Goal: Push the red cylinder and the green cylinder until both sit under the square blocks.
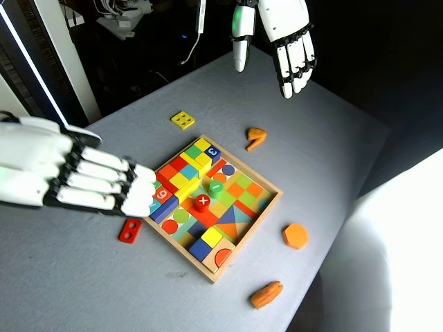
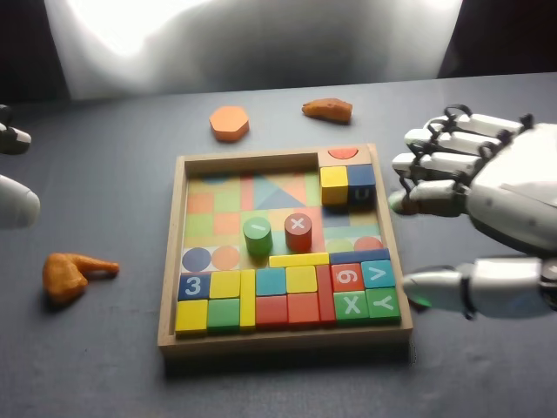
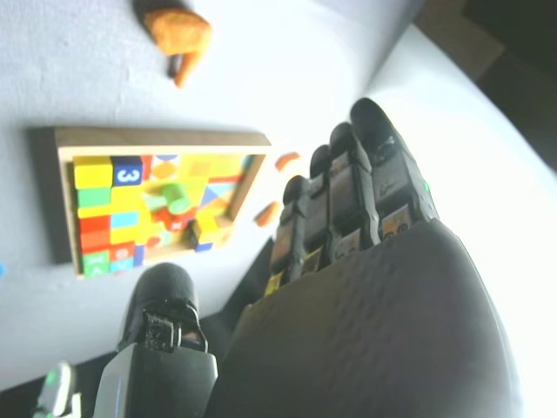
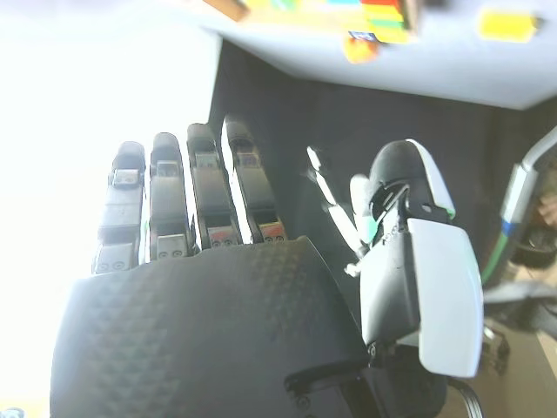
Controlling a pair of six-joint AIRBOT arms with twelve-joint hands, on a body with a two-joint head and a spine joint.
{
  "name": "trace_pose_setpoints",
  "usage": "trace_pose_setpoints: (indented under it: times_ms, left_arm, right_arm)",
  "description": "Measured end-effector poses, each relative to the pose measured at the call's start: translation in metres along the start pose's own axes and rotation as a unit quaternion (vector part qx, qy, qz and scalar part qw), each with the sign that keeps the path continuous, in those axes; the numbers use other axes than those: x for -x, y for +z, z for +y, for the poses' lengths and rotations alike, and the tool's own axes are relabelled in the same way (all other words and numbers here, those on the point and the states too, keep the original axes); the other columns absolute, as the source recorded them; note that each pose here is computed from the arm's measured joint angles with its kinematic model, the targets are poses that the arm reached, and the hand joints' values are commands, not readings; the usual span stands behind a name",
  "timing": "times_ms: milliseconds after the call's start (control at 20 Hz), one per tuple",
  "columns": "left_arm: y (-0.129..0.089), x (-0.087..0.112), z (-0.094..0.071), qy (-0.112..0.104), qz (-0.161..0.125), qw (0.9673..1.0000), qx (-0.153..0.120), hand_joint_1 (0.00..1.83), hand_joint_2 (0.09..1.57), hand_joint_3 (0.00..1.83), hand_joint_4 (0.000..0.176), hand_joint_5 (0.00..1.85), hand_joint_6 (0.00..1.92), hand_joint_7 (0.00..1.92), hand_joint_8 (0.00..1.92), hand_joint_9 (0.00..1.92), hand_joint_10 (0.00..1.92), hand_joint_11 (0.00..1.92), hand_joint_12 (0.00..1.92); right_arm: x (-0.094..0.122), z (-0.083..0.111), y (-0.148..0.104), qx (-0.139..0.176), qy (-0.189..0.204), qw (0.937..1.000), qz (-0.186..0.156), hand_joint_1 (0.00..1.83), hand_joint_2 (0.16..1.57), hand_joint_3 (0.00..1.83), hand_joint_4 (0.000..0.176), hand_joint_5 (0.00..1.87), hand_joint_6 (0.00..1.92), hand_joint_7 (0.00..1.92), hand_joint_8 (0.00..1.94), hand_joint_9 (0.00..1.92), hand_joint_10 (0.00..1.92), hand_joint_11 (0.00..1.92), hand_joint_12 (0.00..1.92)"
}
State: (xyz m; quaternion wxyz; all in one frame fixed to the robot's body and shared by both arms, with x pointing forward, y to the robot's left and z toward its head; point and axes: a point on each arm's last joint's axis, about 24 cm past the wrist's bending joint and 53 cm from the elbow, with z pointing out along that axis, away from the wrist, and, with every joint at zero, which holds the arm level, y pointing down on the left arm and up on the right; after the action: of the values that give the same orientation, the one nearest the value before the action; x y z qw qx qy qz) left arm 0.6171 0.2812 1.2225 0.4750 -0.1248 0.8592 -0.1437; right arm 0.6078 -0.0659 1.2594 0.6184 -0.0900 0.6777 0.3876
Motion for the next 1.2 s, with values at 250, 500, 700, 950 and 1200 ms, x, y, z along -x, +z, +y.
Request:
trace_pose_setpoints:
  times_ms: [250, 500, 700, 950, 1200]
  left_arm:
    - [0.0, 0.0, 0.0, 0.001, 0.0, 1.0, 0.001, 0.0, 1.23, 0.0, 0.058, 0.09, 0.01, 0.11, 0.0, 0.14, 0.0, 0.0, 0.52]
    - [0.0, 0.0, 0.0, 0.0, 0.0, 1.0, 0.0, 0.0, 1.25, 0.0, 0.054, 0.11, 0.01, 0.12, 0.0, 0.16, 0.01, 0.0, 0.69]
    - [0.0, 0.0, 0.0, 0.001, -0.001, 1.0, 0.0, 0.0, 1.22, 0.0, 0.06, 0.1, 0.0, 0.1, 0.0, 0.12, 0.0, 0.0, 0.55]
    - [0.0, 0.0, 0.0, 0.001, -0.001, 1.0, 0.0, 0.0, 1.24, 0.0, 0.059, 0.09, 0.0, 0.11, 0.0, 0.15, 0.01, 0.0, 0.51]
    - [0.0, 0.0, 0.001, 0.001, 0.0, 1.0, 0.001, 0.0, 1.24, 0.0, 0.056, 0.09, 0.0, 0.12, 0.0, 0.14, 0.0, 0.0, 0.5]
  right_arm:
    - [-0.001, 0.002, 0.035, 0.001, 0.03, 0.9995, -0.008, 0.0, 1.16, 0.0, 0.0, 0.9, 0.06, 0.19, 0.01, 0.0, 0.0, 0.0, 0.0]
    - [-0.008, 0.025, 0.068, 0.026, 0.026, 0.9993, -0.01, 0.0, 1.18, 0.01, 0.0, 0.88, 0.04, 0.18, 0.0, 0.0, 0.0, 0.0, 0.0]
    - [-0.004, 0.018, 0.091, 0.013, 0.064, 0.9977, -0.014, 0.04, 1.19, 0.0, 0.0, 0.88, 0.03, 0.16, 0.0, 0.0, 0.0, 0.0, 0.0]
    - [-0.018, 0.018, 0.112, 0.01, 0.093, 0.9955, 0.013, 0.0, 1.18, 0.0, 0.0, 0.86, 0.02, 0.16, 0.01, 0.0, 0.0, 0.0, 0.0]
    - [-0.027, 0.02, 0.12, 0.011, 0.097, 0.9949, 0.024, 0.0, 1.18, 0.0, 0.0, 0.88, 0.03, 0.18, 0.01, 0.0, 0.0, 0.0, 0.0]
